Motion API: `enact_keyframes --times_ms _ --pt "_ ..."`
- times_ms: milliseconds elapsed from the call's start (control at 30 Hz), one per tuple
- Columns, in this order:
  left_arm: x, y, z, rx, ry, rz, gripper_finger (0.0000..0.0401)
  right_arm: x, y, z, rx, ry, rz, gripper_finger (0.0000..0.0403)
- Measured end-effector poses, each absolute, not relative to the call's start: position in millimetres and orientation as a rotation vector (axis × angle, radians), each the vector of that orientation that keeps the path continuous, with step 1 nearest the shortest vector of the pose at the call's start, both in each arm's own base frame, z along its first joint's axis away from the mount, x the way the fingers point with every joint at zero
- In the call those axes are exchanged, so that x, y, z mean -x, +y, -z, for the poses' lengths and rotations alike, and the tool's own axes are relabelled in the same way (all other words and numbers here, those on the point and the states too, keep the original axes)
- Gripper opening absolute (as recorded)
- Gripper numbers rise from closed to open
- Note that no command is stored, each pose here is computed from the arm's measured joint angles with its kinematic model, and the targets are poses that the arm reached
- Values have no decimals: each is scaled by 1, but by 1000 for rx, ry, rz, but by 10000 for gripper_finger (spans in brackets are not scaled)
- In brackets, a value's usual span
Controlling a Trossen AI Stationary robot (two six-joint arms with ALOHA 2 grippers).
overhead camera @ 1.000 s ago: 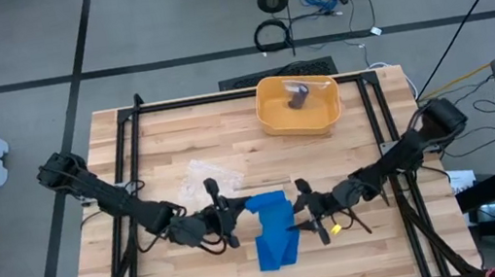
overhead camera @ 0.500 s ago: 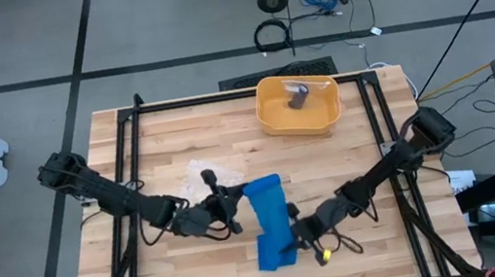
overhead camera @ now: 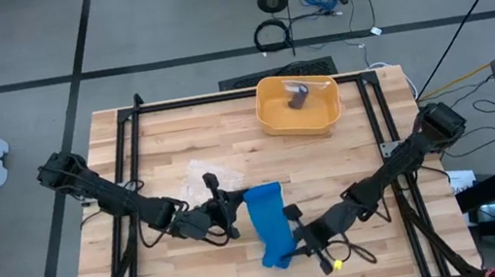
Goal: Roll bandage
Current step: Roll the blue bandage
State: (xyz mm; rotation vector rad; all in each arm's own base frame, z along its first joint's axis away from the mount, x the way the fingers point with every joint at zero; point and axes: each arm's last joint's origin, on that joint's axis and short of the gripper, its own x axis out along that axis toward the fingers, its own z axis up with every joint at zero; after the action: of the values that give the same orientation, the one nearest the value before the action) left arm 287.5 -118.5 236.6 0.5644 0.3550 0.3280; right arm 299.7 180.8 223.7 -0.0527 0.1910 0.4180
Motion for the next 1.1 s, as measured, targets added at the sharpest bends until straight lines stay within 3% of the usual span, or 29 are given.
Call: enact_keyframes --times_ms 700,1100 --pt "-288 -121 -235 -556 357 -227 7 -282 120 -313 -84 -135 -287 0" --pt "-290 -125 -234 -525 340 -69 7 -276 54 -344 -127 -248 -84 0"
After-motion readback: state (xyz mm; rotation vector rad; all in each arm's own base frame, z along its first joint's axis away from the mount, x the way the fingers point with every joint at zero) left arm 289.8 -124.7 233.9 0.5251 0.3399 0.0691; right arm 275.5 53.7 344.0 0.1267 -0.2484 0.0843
